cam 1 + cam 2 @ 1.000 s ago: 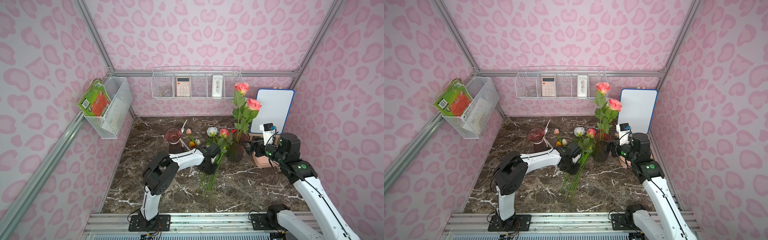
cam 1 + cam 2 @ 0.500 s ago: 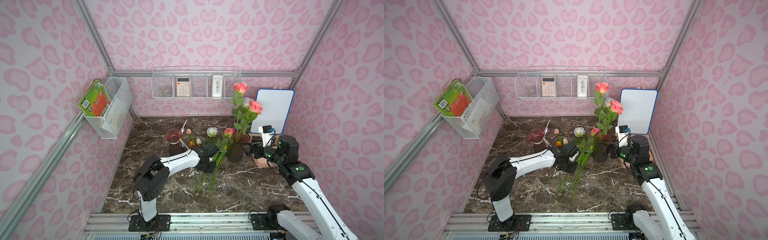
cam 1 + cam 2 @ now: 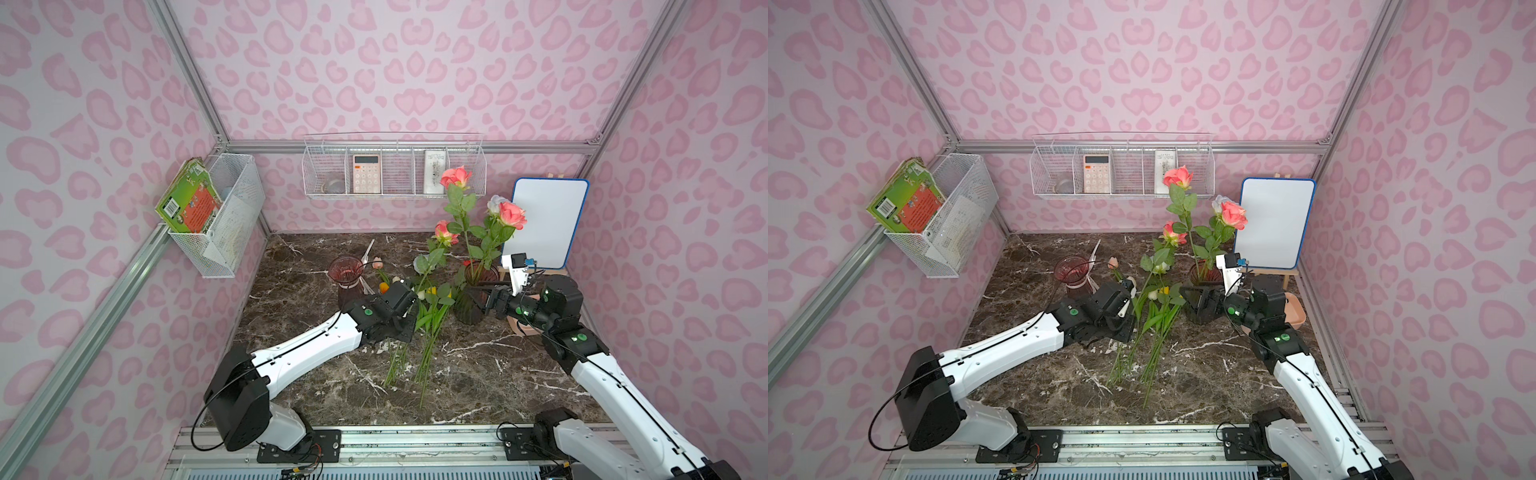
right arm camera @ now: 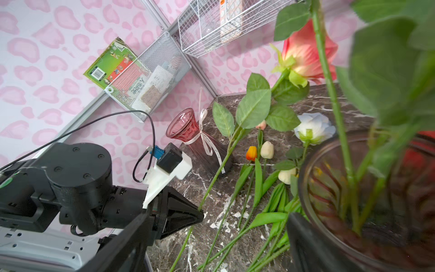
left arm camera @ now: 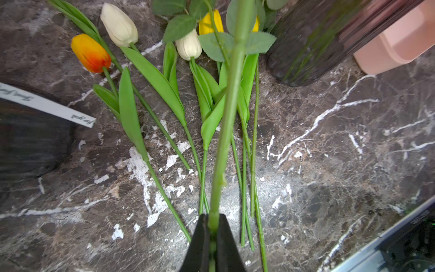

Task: Arrange the flowers in different vases according to their variety
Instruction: Pick up the flower at the center of the board, then insert the flower into the vase.

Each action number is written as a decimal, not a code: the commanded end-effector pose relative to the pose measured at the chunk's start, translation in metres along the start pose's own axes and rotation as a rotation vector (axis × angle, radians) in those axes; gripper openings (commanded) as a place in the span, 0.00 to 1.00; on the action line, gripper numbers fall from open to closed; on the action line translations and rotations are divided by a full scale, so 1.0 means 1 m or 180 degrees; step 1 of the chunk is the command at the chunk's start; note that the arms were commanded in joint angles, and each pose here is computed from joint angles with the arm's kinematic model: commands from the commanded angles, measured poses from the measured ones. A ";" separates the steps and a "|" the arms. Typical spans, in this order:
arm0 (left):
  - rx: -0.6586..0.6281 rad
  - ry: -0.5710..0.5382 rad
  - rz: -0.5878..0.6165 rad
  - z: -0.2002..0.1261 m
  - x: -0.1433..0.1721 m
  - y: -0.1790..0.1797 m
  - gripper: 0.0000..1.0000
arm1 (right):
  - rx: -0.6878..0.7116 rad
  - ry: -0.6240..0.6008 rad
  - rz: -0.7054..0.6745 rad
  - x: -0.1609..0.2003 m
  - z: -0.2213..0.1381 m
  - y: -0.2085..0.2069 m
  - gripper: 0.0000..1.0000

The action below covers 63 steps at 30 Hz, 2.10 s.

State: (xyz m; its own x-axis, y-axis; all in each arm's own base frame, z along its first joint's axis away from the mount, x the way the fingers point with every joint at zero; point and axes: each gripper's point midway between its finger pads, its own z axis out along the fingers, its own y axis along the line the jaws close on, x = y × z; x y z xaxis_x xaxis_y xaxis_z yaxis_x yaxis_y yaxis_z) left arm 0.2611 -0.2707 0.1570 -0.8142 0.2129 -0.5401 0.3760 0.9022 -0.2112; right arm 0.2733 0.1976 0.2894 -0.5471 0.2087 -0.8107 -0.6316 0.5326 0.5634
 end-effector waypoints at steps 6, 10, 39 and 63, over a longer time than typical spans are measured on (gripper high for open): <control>0.0283 -0.0497 -0.0223 -0.044 -0.016 -0.009 0.00 | -0.0570 -0.0056 -0.0061 -0.010 0.035 0.042 0.89; 0.0412 -0.0650 -0.0289 -0.060 -0.018 -0.011 0.00 | -0.0755 0.0064 -0.0222 -0.007 0.058 0.065 0.88; 0.0815 -0.1088 -0.0130 -0.094 -0.017 -0.021 0.00 | -0.1313 0.0263 -0.0401 -0.003 0.121 0.121 0.37; 0.0343 -0.0936 -0.0079 -0.076 -0.003 0.004 0.99 | 0.0200 -0.0820 -0.1140 -0.123 0.024 0.074 0.00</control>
State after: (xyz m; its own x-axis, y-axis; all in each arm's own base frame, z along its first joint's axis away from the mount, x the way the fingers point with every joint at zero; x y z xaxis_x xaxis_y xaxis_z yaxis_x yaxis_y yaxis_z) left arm 0.2301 -0.2466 0.2311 -0.6627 0.0312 -0.7483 0.4341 0.8302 -0.3498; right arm 0.2928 0.2620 0.4183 -0.2274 0.2149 -0.9498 -0.8047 0.5078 0.3076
